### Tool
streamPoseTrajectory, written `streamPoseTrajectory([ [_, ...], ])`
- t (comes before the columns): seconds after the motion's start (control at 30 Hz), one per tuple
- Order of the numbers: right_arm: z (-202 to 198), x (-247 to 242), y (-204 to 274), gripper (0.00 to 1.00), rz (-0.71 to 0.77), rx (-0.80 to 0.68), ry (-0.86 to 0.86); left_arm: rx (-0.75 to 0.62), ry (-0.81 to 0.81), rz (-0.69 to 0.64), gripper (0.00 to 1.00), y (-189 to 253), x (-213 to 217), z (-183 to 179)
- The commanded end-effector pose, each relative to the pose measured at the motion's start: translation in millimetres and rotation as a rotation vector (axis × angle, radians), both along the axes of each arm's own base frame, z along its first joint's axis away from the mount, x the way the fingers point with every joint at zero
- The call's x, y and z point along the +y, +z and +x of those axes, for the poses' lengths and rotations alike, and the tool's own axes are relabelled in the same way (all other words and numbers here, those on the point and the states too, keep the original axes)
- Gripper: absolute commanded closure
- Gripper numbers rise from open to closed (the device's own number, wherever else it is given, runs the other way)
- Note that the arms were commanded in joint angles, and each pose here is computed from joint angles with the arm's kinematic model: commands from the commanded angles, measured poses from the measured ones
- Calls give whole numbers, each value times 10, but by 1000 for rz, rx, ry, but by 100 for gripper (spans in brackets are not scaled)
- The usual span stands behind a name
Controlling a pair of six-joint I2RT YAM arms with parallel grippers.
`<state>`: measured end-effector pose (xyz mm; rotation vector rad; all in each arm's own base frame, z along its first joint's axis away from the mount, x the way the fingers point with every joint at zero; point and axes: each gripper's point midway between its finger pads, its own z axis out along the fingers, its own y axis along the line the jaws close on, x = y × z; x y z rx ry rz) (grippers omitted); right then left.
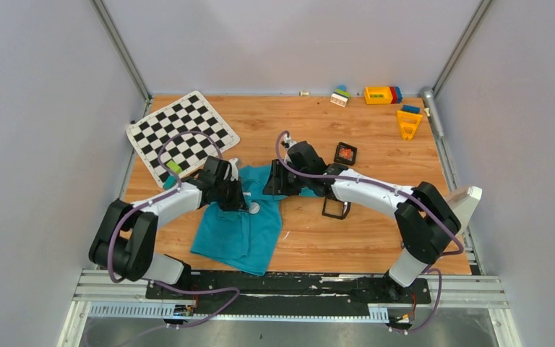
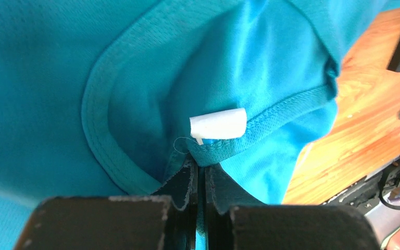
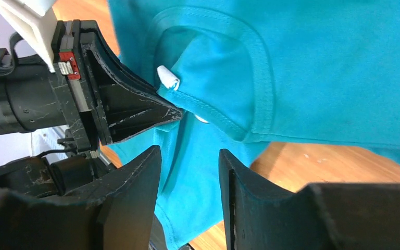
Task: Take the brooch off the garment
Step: Adjust the clothes at the center of the board.
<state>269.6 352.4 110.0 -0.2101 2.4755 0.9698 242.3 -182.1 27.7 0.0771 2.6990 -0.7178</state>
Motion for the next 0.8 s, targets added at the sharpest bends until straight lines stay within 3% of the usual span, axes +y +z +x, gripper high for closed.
streamPoseTrajectory([
  [0.0,-54,209,38,55,-7,-8,61,-87,34,-6,100,353,55,57],
  [0.23,-66,446,-181,55,54,83,58,-117,109,105,100,364,262,230],
  [0.4,-73,521,-396,55,61,154,48,-79,117,195,99,104,345,338],
  [0.77,-60,531,-843,53,36,309,-13,38,52,215,97,-352,264,329],
])
